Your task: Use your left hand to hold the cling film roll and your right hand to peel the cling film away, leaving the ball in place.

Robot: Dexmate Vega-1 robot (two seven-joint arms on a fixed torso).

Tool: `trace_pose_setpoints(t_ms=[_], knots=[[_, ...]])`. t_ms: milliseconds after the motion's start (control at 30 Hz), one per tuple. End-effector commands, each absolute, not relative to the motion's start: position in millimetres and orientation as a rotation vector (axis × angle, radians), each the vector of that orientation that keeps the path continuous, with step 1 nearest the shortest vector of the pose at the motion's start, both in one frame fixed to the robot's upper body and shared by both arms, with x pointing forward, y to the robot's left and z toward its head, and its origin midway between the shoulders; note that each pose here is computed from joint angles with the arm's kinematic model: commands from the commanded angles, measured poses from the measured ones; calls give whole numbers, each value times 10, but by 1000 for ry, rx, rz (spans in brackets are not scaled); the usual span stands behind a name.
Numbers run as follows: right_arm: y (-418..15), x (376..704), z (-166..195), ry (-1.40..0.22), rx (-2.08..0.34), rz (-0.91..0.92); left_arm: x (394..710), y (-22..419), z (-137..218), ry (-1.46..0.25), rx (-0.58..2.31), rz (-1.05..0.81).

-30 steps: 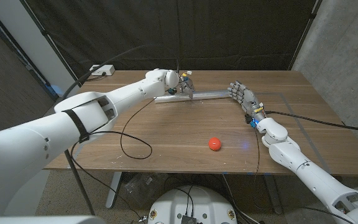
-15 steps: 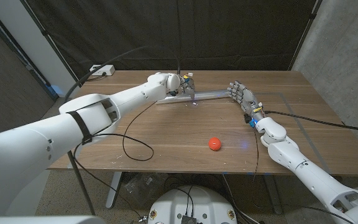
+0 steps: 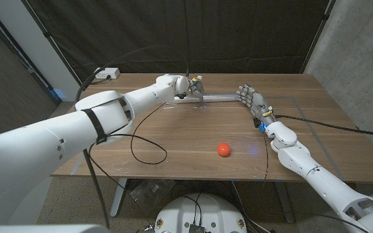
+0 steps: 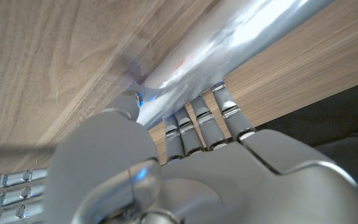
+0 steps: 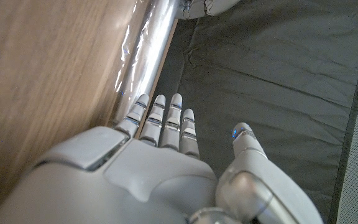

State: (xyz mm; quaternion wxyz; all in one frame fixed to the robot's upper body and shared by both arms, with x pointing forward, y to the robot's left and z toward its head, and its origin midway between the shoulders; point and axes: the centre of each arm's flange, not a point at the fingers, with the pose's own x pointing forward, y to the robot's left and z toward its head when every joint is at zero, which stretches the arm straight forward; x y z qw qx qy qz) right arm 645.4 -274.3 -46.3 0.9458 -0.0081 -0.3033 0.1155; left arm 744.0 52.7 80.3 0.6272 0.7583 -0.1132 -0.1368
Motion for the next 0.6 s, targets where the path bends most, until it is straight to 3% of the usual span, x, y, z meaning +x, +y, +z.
trace_pose_setpoints(t_ms=[33, 333, 600], knots=[[-2699, 6493, -428, -615, -16, 229, 7516, 550, 719, -227, 1756, -233], [-2685, 6555, -372, -610, -23, 233, 7477, 603, 784, -442, 1670, -230], [-2674, 6627, -286, -612, -33, 251, 7311, 675, 939, -577, 1429, -183]])
